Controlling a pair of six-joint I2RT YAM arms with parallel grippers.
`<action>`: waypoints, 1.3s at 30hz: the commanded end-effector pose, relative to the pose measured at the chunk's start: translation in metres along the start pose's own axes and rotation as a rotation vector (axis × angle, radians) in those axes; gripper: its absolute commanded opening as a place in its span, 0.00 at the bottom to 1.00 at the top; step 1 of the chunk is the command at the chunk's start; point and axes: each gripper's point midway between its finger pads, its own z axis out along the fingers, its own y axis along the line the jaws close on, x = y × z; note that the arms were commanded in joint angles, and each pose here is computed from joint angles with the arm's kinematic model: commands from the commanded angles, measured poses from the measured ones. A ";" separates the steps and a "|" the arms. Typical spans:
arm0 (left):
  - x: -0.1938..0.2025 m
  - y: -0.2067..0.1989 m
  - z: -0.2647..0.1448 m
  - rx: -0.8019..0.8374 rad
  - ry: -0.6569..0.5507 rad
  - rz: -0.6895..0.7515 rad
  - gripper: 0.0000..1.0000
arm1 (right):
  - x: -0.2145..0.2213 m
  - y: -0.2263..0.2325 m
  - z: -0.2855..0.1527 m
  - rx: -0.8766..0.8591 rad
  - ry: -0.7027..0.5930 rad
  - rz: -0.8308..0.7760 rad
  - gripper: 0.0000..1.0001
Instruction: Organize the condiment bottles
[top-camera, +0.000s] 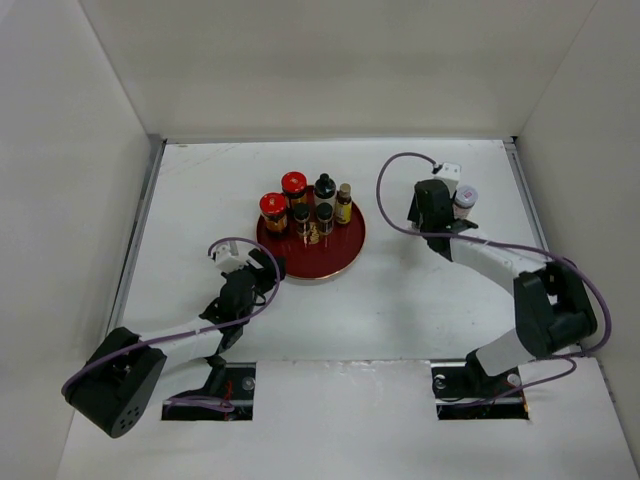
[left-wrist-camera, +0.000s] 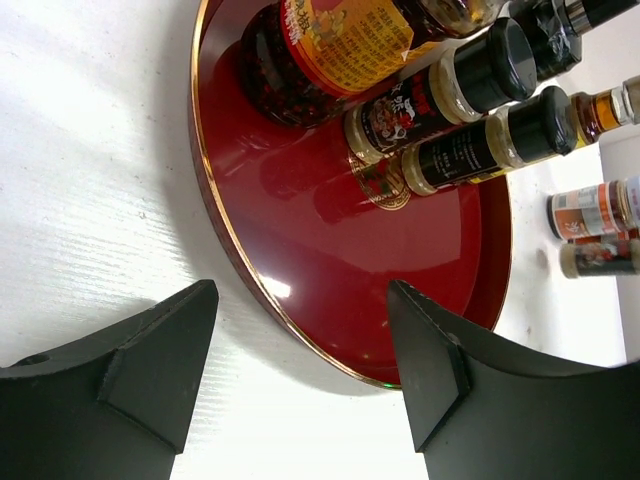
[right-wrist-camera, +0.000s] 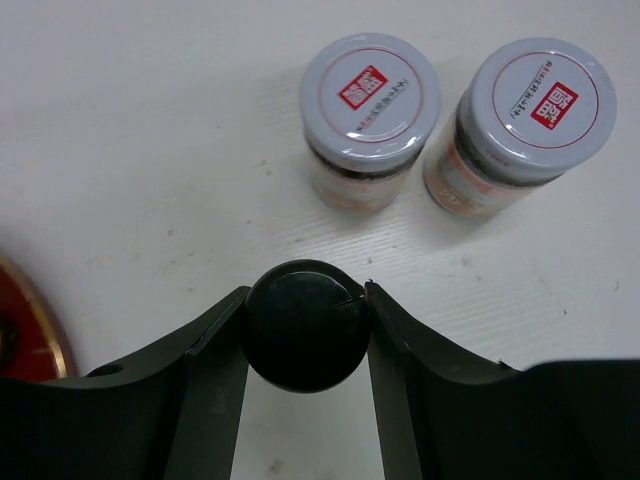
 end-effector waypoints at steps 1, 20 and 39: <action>-0.018 -0.015 0.003 0.043 -0.056 -0.027 0.67 | -0.035 0.031 -0.046 -0.113 -0.137 0.045 0.40; -0.050 0.036 -0.001 -0.082 -0.159 -0.165 0.66 | 0.034 0.312 -0.179 -0.716 -0.067 -0.177 0.41; -0.044 0.026 -0.001 -0.058 -0.142 -0.144 0.66 | 0.094 0.347 -0.164 -0.697 -0.008 -0.268 0.68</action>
